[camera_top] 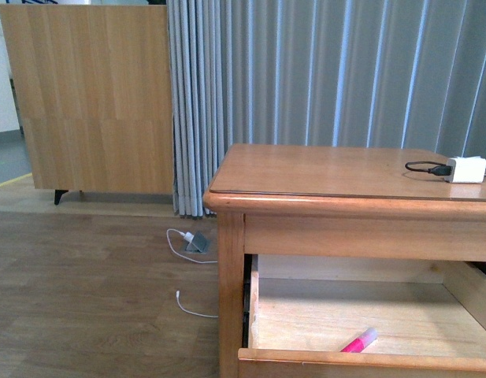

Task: Place pink marker in drawer with both arms

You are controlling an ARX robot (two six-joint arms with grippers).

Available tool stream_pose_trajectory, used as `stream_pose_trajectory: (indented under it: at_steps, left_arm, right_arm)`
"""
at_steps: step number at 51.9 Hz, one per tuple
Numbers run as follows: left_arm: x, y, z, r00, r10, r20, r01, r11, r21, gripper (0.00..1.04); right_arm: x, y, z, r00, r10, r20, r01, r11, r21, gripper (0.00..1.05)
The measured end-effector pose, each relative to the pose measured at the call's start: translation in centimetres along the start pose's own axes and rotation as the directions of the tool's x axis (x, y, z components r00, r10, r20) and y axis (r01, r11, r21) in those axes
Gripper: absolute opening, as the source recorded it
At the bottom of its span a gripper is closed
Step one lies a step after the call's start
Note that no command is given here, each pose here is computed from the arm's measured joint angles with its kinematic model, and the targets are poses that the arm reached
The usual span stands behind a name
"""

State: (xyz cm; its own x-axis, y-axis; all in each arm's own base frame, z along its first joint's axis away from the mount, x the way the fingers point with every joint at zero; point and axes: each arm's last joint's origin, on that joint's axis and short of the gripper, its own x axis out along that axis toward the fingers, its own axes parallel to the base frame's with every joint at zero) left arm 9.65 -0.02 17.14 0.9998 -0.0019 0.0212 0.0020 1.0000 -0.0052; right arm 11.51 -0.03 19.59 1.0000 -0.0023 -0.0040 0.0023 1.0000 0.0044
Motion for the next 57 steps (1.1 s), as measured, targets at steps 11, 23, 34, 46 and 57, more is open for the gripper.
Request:
stream_pose_trajectory:
  at_steps: [11, 23, 34, 46, 57]
  left_arm:
    - [0.0, 0.0, 0.0, 1.0, 0.0, 0.0, 0.0, 1.0, 0.0, 0.61]
    - [0.0, 0.0, 0.0, 1.0, 0.0, 0.0, 0.0, 1.0, 0.0, 0.99]
    - [0.0, 0.0, 0.0, 1.0, 0.0, 0.0, 0.0, 1.0, 0.001, 0.99]
    - [0.0, 0.0, 0.0, 1.0, 0.0, 0.0, 0.0, 1.0, 0.001, 0.99]
    - [0.0, 0.0, 0.0, 1.0, 0.0, 0.0, 0.0, 1.0, 0.001, 0.99]
  right_arm:
    - [0.6, 0.4, -1.4, 0.959, 0.025, -0.281, -0.022, 1.0, 0.015, 0.96]
    - [3.1, 0.9, -2.9, 0.85, 0.142, -0.508, -0.133, 0.99, 0.054, 0.96]
    - [7.2, 2.1, -3.9, 0.777, 0.189, -0.601, -0.188, 0.98, 0.065, 0.96]
    - [11.1, 4.1, -5.1, 0.742, 0.195, -0.642, -0.195, 0.978, 0.072, 0.96]
    - [14.0, 5.1, -5.5, 0.754, 0.186, -0.63, -0.186, 0.98, 0.068, 0.96]
